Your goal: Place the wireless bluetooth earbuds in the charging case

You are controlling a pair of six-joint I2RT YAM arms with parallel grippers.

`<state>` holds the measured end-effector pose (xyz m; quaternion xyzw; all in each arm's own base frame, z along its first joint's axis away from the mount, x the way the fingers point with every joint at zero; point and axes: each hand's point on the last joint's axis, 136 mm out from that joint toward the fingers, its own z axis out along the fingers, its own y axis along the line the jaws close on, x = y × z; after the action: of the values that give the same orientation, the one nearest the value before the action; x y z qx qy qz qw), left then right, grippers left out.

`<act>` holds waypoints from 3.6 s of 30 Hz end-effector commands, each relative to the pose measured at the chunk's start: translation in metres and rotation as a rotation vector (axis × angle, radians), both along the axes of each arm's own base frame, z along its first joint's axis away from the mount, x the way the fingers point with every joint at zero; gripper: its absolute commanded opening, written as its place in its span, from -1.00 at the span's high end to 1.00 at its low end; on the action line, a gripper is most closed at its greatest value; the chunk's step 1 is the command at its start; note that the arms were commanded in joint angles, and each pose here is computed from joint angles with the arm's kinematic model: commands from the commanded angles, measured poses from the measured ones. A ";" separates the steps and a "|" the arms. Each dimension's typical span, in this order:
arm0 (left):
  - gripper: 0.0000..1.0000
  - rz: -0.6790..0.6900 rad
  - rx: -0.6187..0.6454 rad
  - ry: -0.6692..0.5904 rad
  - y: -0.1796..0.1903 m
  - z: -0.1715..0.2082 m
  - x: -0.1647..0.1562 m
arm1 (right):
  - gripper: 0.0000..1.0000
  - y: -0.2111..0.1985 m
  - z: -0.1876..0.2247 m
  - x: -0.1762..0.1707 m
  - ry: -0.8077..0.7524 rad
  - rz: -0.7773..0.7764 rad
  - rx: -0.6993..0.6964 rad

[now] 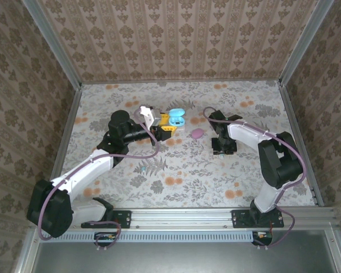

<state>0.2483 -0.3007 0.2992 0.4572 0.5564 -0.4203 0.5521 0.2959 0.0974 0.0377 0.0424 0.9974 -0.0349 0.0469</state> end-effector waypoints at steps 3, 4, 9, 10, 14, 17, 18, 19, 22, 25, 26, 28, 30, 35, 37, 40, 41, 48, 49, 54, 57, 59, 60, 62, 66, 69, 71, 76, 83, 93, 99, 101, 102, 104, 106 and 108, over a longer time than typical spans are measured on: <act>0.21 -0.014 -0.014 -0.046 -0.001 0.012 -0.004 | 0.19 0.000 0.000 -0.002 0.026 -0.027 -0.017; 0.21 -0.015 -0.015 -0.048 -0.001 0.013 -0.004 | 0.16 -0.001 -0.002 -0.003 0.030 -0.031 -0.020; 0.21 -0.014 -0.012 -0.050 0.000 0.013 -0.005 | 0.10 -0.004 -0.010 0.000 0.040 -0.042 -0.030; 0.21 -0.013 -0.011 -0.049 0.000 0.013 -0.004 | 0.09 -0.005 -0.012 0.001 0.045 -0.047 -0.028; 0.21 -0.013 -0.015 -0.051 0.000 0.014 -0.005 | 0.12 -0.005 -0.020 0.005 0.051 -0.054 -0.018; 0.20 -0.009 -0.013 -0.051 0.000 0.013 -0.004 | 0.22 0.001 -0.023 0.013 0.039 -0.039 0.009; 0.21 -0.010 -0.012 -0.050 0.000 0.013 -0.004 | 0.23 0.004 -0.024 0.015 0.044 -0.032 0.024; 0.21 -0.012 -0.012 -0.049 0.000 0.014 -0.004 | 0.23 0.008 -0.025 0.016 0.048 -0.021 0.033; 0.21 -0.012 -0.011 -0.050 0.000 0.014 -0.003 | 0.24 0.014 -0.025 0.020 0.044 0.008 0.036; 0.21 -0.014 -0.011 -0.047 -0.001 0.013 -0.003 | 0.26 0.014 -0.024 0.021 0.047 0.015 0.032; 0.21 -0.014 -0.009 -0.044 -0.001 0.012 -0.003 | 0.27 0.014 -0.024 0.021 0.046 0.016 0.028; 0.21 -0.009 -0.010 -0.045 0.000 0.012 -0.003 | 0.29 0.011 -0.024 0.018 0.054 0.021 0.013; 0.21 -0.008 -0.010 -0.046 0.000 0.012 -0.004 | 0.35 0.008 -0.026 0.015 0.060 0.026 0.000; 0.21 -0.007 -0.011 -0.047 0.001 0.013 -0.003 | 0.40 0.004 -0.029 0.012 0.064 0.019 -0.009; 0.21 -0.009 -0.010 -0.045 0.000 0.012 -0.004 | 0.41 0.003 -0.030 0.011 0.068 0.017 -0.009; 0.21 -0.010 -0.010 -0.047 0.001 0.013 -0.005 | 0.39 0.003 -0.028 0.009 0.075 0.016 -0.009; 0.21 -0.011 -0.009 -0.046 0.001 0.013 -0.005 | 0.36 0.002 -0.028 0.007 0.079 0.016 -0.013; 0.21 0.001 -0.009 -0.049 0.004 0.013 -0.006 | 0.40 0.000 -0.022 0.000 0.087 0.016 -0.003; 0.21 0.003 -0.009 -0.050 0.004 0.013 -0.006 | 0.39 -0.001 -0.020 0.000 0.083 0.012 -0.004; 0.21 0.000 -0.009 -0.049 0.003 0.014 -0.006 | 0.40 -0.001 -0.015 -0.001 0.083 0.011 0.003; 0.21 -0.003 -0.008 -0.047 0.002 0.013 -0.005 | 0.40 -0.005 -0.017 -0.002 0.088 0.005 0.001; 0.21 -0.006 -0.009 -0.045 0.002 0.013 -0.006 | 0.46 -0.005 -0.019 -0.003 0.088 0.006 0.002; 0.21 -0.003 -0.010 -0.044 0.002 0.013 -0.005 | 0.47 -0.004 -0.020 -0.003 0.094 0.005 0.009; 0.21 -0.003 -0.008 -0.042 0.002 0.013 -0.006 | 0.44 -0.004 -0.019 -0.003 0.088 0.004 0.011; 0.21 0.000 -0.009 -0.045 0.002 0.013 -0.005 | 0.50 -0.004 -0.020 -0.001 0.079 0.005 0.018; 0.21 -0.004 -0.010 -0.043 0.001 0.013 -0.005 | 0.50 -0.002 -0.023 0.001 0.066 0.002 0.035; 0.21 -0.009 -0.010 -0.040 0.001 0.013 -0.005 | 0.51 -0.002 -0.024 0.001 0.072 -0.001 0.038; 0.21 -0.007 -0.004 -0.029 0.000 0.009 -0.003 | 0.53 0.009 -0.001 0.005 0.002 0.001 0.114; 0.21 -0.017 -0.008 0.003 -0.006 0.004 0.003 | 0.50 0.049 0.103 0.022 -0.282 -0.022 0.501; 0.21 -0.112 -0.053 0.036 -0.020 0.013 0.001 | 0.44 0.097 0.275 0.012 -0.624 0.187 0.960; 0.21 -0.131 -0.034 0.045 -0.024 0.011 -0.003 | 0.43 0.092 0.278 0.013 -0.630 0.191 0.911; 0.22 -0.056 -0.014 0.035 -0.019 0.007 0.004 | 0.43 0.081 0.253 0.016 -0.589 0.172 0.808; 0.22 -0.001 -0.014 0.023 -0.014 0.006 0.010 | 0.43 0.074 0.234 0.018 -0.559 0.138 0.746; 0.23 0.077 -0.010 0.021 -0.004 0.006 0.019 | 0.43 0.067 0.200 0.023 -0.497 0.107 0.669; 0.28 0.240 0.011 0.038 0.014 0.002 0.040 | 0.42 0.076 0.170 0.026 -0.438 0.126 0.656; 0.28 0.359 0.029 0.035 0.033 -0.001 0.053 | 0.42 0.083 0.150 0.033 -0.416 0.139 0.616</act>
<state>0.2763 -0.2967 0.3032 0.4041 0.6002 -0.3915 0.5685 0.3290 0.1816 0.2318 -0.0003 0.9047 0.3309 0.2682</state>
